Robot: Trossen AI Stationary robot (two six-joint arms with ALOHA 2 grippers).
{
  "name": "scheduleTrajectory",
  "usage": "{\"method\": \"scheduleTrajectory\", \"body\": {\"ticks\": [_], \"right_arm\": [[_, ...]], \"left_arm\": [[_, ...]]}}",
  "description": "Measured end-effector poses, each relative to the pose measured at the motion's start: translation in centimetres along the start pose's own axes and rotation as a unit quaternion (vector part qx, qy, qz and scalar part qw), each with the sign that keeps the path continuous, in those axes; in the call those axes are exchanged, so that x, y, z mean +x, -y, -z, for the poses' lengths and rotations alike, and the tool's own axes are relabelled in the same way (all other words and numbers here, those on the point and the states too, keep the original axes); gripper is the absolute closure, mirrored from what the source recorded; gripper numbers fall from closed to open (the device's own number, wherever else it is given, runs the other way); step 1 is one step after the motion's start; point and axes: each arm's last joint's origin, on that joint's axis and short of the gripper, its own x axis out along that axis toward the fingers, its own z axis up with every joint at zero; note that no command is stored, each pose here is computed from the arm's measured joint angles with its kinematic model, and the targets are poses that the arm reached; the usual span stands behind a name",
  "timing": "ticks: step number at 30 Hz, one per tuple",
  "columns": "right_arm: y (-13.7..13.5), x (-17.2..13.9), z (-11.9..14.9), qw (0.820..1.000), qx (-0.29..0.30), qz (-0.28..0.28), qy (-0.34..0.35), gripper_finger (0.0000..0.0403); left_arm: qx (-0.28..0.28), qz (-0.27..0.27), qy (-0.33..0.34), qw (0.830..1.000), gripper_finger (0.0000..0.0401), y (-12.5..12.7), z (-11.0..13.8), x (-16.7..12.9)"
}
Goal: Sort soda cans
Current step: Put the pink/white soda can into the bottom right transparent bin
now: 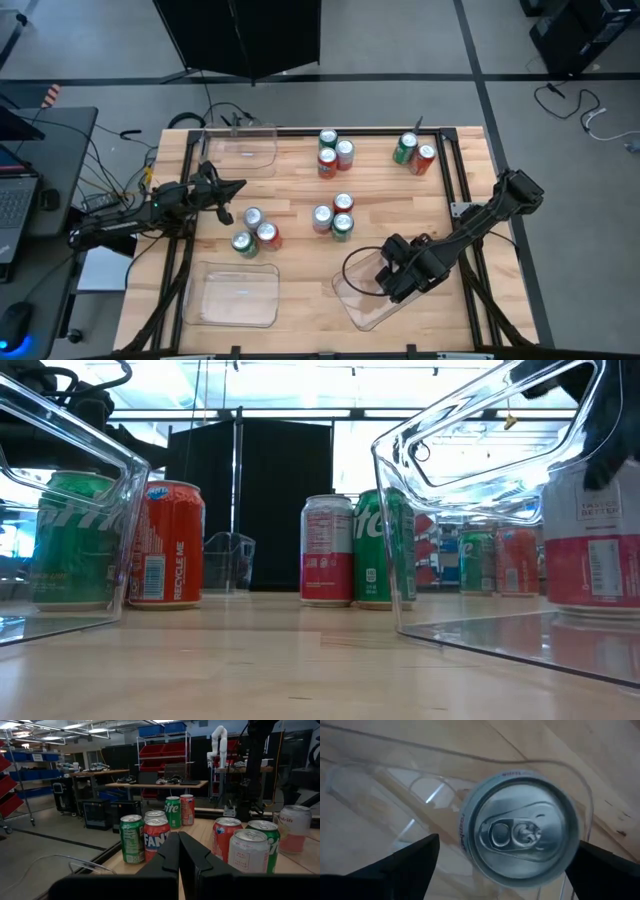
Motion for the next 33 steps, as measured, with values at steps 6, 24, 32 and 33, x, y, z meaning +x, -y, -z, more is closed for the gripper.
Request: {"method": "scheduleTrajectory", "body": {"ticks": [6, 24, 32, 33], "right_arm": [[0.0, -2.5, -1.1, 1.0, -0.02, 0.004, -0.001, 0.002], [0.9, -4.9, -12.7, 0.974, -0.192, -0.021, 0.119, 0.0048], [5.3, -2.8, -21.0, 0.947, -0.276, 0.019, 0.162, 0.0161], [6.0, -2.4, -21.7, 0.946, -0.277, 0.02, 0.165, 0.018]], "left_arm": [[0.0, 0.0, 0.0, 1.0, 0.0399, 0.0, 0.0, 0.0], [0.0, 0.0, 0.0, 1.0, 0.0399, 0.0, 0.0, 0.0], [0.0, 0.0, 0.002, 1.0, 0.0399, 0.0, 0.0, 0.0], [0.0, 0.0, 0.002, 1.0, 0.0399, 0.0, 0.0, 0.0]]}}
